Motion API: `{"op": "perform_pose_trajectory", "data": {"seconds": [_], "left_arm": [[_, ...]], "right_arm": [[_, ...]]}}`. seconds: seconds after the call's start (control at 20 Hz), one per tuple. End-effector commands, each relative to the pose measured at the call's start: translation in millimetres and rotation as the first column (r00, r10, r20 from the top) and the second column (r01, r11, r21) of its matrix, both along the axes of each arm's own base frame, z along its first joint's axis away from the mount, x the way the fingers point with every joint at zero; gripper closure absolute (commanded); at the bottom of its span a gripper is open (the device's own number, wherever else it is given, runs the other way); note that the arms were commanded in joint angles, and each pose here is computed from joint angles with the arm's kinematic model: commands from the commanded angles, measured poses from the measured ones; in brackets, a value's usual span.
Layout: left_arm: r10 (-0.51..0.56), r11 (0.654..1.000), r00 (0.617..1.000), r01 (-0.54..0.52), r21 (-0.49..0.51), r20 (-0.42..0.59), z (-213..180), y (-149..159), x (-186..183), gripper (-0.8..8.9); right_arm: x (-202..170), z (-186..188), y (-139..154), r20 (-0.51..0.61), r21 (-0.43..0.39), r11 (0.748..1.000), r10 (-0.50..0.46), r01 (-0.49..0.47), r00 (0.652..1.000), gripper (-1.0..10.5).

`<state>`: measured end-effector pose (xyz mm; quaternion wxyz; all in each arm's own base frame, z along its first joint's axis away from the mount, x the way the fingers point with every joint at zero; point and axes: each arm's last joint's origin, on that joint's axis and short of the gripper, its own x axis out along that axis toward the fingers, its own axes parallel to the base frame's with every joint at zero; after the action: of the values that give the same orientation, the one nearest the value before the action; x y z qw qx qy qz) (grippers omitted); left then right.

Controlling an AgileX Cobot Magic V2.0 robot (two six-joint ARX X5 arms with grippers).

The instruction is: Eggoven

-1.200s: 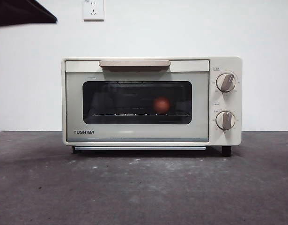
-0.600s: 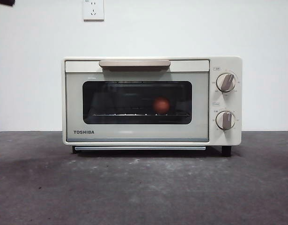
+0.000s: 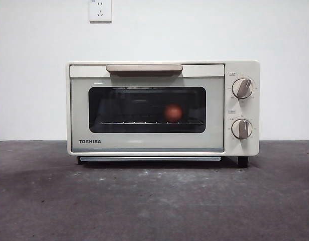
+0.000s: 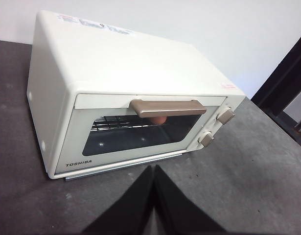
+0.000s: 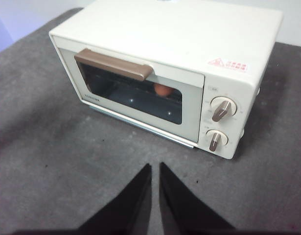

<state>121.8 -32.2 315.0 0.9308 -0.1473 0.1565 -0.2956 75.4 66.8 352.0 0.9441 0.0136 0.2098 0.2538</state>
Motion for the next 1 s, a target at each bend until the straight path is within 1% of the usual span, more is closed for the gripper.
{"op": "perform_pose_trajectory", "data": {"seconds": [0.05, 0.65, 0.9, 1.0], "left_arm": [[-0.004, 1.0, 0.999, 0.004, 0.01, 0.032, 5.4, -0.4, 0.2, 8.06], [-0.004, 1.0, 0.999, 0.004, 0.011, 0.031, 5.4, -0.4, 0.2, 8.06], [-0.019, 0.996, 0.996, 0.012, 0.083, 0.09, 5.8, 0.0, 0.4, 8.06], [-0.01, 0.992, 0.992, -0.007, 0.129, 0.127, 6.3, 0.7, 0.6, 8.06]], "right_arm": [[-3.5, 4.8, -2.3, 0.03, 0.018, 1.0, 0.009, -0.009, 1.0, 9.4], [-15.6, 9.5, -14.7, 0.078, 0.066, 0.998, 0.005, -0.011, 0.997, 9.4], [-18.3, 10.3, -17.4, 0.089, 0.076, 0.997, 0.005, -0.011, 0.996, 9.4], [-19.2, 10.6, -18.4, 0.093, 0.08, 0.997, 0.004, -0.012, 0.996, 9.4]]}}
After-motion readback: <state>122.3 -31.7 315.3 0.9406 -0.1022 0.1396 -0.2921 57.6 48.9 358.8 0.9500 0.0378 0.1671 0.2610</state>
